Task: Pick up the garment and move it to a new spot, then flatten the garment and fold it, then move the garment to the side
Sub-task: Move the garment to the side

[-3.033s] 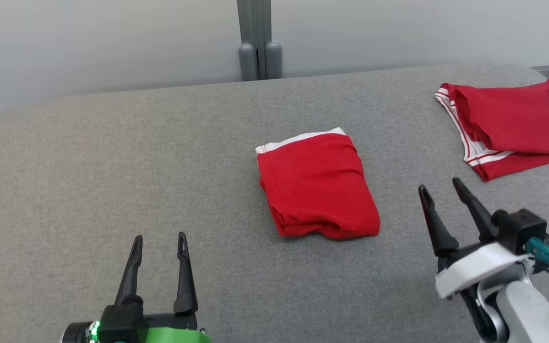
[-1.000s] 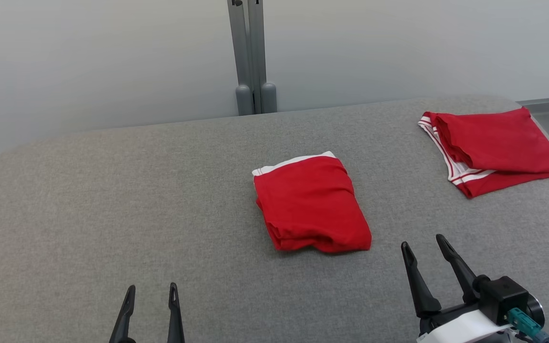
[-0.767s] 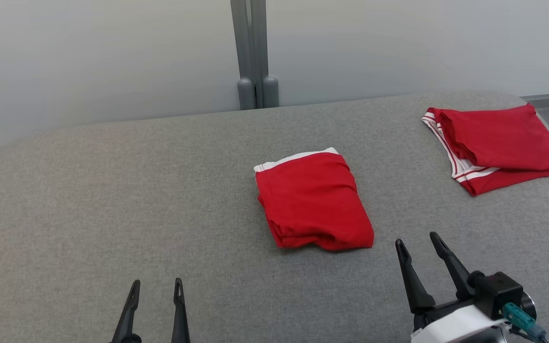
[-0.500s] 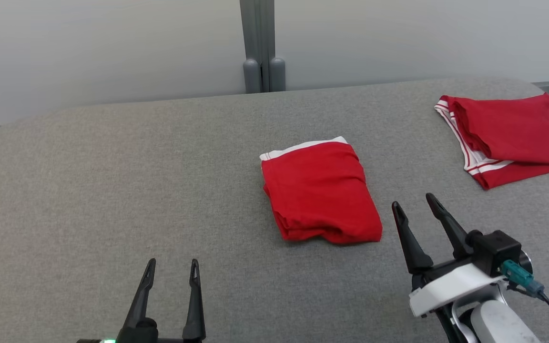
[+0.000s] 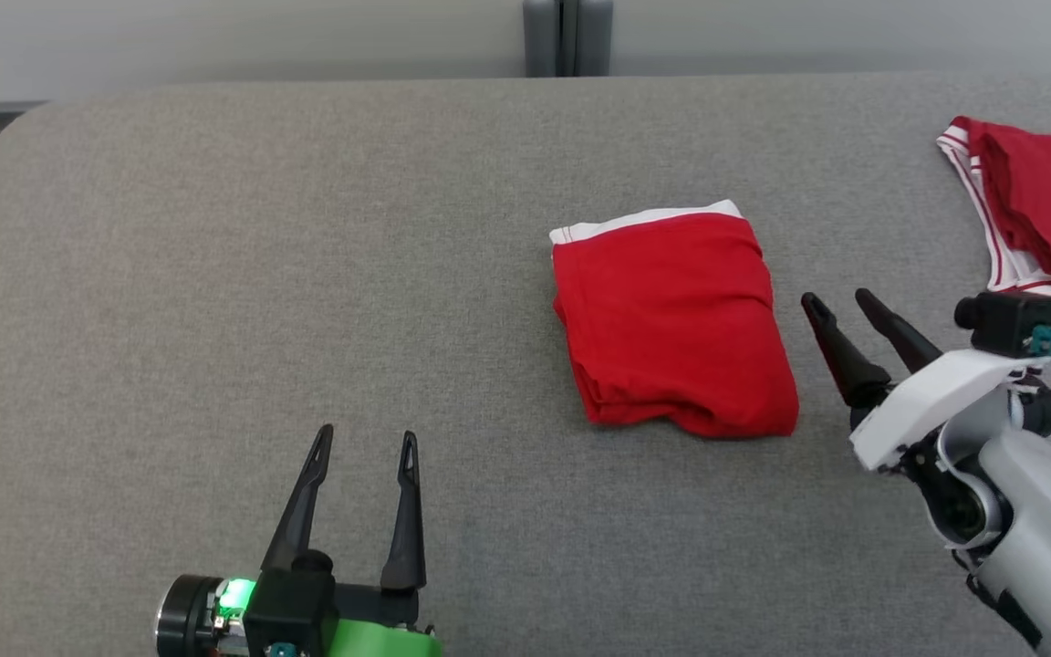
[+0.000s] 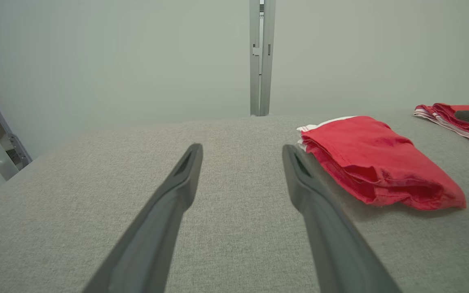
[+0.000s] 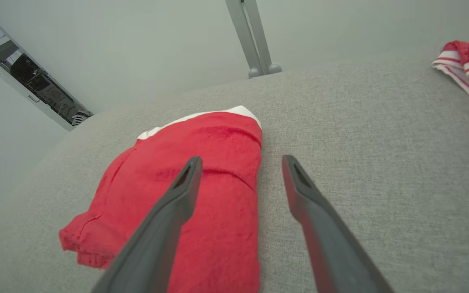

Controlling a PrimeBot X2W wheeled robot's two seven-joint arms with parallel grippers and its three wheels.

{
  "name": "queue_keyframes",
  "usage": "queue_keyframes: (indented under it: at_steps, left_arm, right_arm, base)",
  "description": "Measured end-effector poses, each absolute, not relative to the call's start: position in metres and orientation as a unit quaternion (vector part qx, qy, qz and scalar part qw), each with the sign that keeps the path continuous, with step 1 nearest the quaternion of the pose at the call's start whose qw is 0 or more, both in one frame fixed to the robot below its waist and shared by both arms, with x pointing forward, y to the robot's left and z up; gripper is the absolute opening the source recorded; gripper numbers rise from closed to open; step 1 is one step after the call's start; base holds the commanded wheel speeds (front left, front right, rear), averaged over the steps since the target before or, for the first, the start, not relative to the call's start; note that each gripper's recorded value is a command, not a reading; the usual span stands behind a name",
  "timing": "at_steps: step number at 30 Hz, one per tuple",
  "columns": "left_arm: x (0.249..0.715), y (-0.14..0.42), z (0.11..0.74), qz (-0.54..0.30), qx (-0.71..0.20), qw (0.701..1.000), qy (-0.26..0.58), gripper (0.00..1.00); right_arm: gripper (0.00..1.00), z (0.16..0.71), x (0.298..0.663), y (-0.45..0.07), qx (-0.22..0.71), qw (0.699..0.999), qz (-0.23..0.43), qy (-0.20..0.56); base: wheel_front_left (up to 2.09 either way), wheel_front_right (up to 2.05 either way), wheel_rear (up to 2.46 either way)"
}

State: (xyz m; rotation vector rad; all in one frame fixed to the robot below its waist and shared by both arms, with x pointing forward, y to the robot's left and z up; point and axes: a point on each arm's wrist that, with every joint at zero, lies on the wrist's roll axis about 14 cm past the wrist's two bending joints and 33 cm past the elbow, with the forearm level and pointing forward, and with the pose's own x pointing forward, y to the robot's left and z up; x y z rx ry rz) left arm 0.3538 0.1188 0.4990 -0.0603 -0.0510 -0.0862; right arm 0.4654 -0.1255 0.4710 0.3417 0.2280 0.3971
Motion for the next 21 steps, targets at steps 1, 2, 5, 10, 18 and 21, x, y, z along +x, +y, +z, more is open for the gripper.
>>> queue_keyframes:
  at_steps: [1, 2, 5, 10, 18, 21]
  left_arm:
    - [0.355, 0.119, 0.498, -0.043, -0.03, 0.998, -0.024, 1.0]
    - [0.357, 0.119, 0.496, -0.041, -0.031, 0.998, -0.022, 1.0]
    - [0.362, 0.12, 0.492, -0.039, -0.03, 0.999, -0.016, 1.0]
    - [0.368, 0.121, 0.484, -0.035, -0.028, 0.999, -0.003, 1.0]
    - [0.376, 0.124, 0.473, -0.03, -0.026, 0.999, 0.011, 1.0]
    - [0.377, 0.123, 0.47, -0.031, -0.025, 0.999, 0.016, 1.0]
  right_arm:
    - [1.0, 0.467, 0.469, -0.127, 0.175, 0.957, 0.195, 0.126]
    - [1.0, 0.462, 0.472, -0.129, 0.179, 0.954, 0.194, 0.141]
    - [1.0, 0.45, 0.482, -0.133, 0.194, 0.947, 0.191, 0.171]
    - [1.0, 0.423, 0.488, -0.124, 0.205, 0.933, 0.197, 0.221]
    - [0.46, 0.395, 0.488, -0.099, 0.22, 0.912, 0.221, 0.268]
    - [0.0, 0.394, 0.49, -0.096, 0.215, 0.912, 0.228, 0.265]
  base:
    - [0.0, 0.0, 0.0]
    - [0.0, 0.0, 0.0]
    - [0.0, 0.0, 0.0]
    - [0.0, 0.0, 0.0]
    - [0.0, 0.0, 0.0]
    - [0.0, 0.0, 0.0]
